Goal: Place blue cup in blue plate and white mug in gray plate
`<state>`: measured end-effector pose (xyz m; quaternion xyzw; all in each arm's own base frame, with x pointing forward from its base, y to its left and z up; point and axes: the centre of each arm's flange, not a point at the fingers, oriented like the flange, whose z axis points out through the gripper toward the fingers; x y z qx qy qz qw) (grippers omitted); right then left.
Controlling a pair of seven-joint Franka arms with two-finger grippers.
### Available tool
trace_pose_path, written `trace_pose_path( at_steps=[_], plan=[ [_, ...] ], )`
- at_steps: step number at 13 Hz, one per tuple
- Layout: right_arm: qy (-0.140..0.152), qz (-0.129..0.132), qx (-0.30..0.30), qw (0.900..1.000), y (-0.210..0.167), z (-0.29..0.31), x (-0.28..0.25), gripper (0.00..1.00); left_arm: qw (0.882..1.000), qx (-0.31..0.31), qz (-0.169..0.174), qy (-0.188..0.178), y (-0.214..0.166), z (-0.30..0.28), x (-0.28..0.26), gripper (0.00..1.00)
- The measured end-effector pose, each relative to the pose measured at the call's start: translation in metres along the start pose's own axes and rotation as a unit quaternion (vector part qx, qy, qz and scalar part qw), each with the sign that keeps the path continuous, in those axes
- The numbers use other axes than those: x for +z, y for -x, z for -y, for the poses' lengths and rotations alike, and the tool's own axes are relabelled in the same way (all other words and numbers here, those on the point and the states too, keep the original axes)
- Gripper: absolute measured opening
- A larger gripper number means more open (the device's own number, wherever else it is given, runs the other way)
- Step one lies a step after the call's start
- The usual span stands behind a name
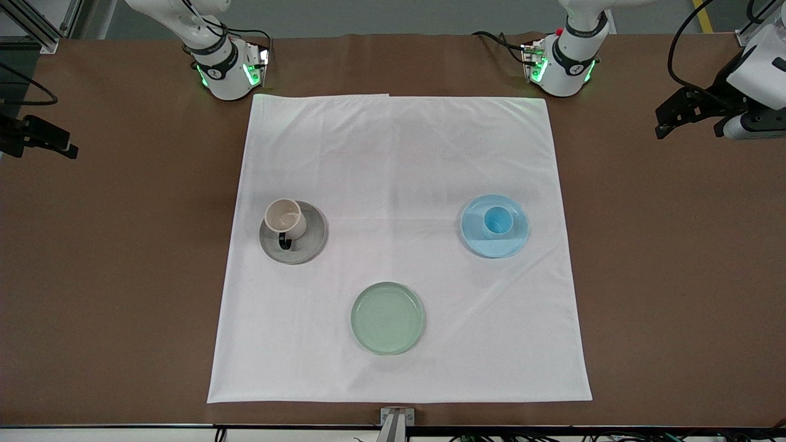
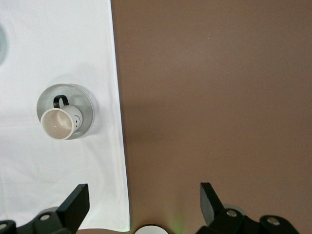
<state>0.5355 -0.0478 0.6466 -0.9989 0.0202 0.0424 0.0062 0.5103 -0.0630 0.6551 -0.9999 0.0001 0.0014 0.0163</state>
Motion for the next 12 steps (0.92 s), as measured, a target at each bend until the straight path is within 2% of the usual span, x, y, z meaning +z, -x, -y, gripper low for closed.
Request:
trace_pose_path(
  at_steps=[7,12],
  plan=[
    [-0.002,-0.016,-0.002,1.0,0.027,0.001,-0.028,1.0,1.0,-0.016,0.01,0.011,0.002,-0.003,0.0,1.0],
    [-0.003,-0.017,-0.005,1.0,0.029,0.005,-0.029,1.0,1.0,-0.013,0.01,0.01,0.003,-0.006,0.0,1.0]
  ],
)
